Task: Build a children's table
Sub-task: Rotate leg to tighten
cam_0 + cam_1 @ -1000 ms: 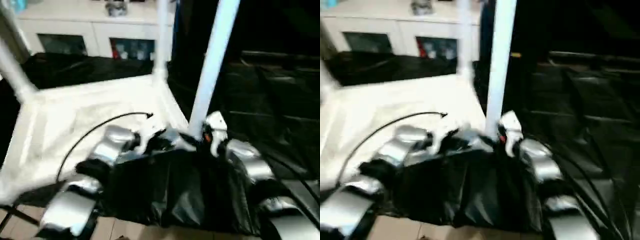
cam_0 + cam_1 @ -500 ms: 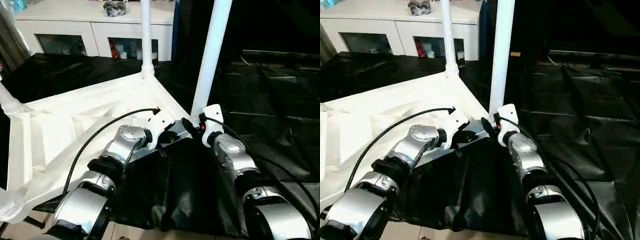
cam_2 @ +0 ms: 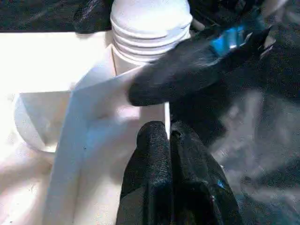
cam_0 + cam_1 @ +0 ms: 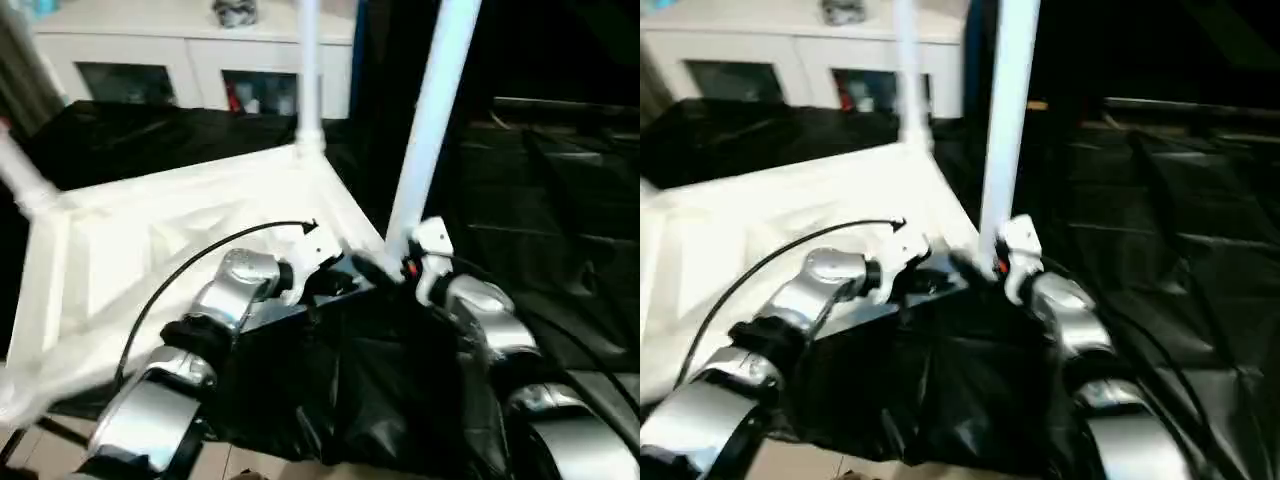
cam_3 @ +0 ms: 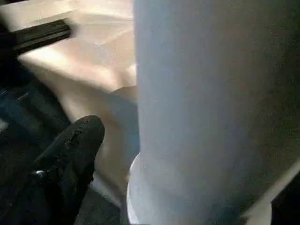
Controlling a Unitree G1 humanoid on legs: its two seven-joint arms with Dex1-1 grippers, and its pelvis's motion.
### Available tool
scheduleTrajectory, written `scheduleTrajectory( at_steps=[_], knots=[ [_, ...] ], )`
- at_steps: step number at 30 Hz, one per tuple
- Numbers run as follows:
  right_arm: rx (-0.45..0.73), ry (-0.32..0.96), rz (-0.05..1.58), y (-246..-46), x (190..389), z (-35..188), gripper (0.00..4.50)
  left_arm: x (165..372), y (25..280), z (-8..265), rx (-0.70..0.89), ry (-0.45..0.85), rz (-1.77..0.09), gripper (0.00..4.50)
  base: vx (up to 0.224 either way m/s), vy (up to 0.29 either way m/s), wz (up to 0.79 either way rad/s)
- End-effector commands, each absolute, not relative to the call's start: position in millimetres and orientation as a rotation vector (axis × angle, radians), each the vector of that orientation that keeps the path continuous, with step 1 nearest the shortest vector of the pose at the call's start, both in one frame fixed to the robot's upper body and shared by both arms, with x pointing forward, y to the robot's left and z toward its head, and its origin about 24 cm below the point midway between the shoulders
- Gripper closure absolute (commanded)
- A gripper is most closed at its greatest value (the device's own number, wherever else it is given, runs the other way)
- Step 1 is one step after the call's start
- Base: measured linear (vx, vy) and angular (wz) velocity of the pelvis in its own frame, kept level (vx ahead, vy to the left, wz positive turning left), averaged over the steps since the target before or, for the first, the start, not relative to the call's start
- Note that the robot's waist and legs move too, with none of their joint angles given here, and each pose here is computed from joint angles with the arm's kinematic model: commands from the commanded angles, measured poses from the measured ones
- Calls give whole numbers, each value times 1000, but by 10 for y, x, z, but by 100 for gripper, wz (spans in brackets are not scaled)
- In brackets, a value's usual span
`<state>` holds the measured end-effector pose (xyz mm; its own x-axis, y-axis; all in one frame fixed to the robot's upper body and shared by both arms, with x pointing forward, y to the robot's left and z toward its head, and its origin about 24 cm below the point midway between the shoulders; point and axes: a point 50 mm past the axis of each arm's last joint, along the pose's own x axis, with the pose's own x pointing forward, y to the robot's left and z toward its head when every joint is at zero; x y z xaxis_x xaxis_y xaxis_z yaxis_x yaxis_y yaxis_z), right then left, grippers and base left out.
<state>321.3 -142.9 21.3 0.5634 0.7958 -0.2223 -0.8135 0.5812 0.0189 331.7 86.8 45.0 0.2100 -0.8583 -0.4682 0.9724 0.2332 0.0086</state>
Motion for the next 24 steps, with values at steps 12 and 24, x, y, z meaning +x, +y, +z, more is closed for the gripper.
scheduleTrajectory(
  at_steps=[12,24],
  knots=[
    [-55,381,1391,-1340,2763,24,56,3207,895,580,338,372,-1517,450,0,0,0],
    [-43,396,1396,-1311,2735,25,155,3172,918,557,333,388,-1522,450,0,0,0]
  ],
)
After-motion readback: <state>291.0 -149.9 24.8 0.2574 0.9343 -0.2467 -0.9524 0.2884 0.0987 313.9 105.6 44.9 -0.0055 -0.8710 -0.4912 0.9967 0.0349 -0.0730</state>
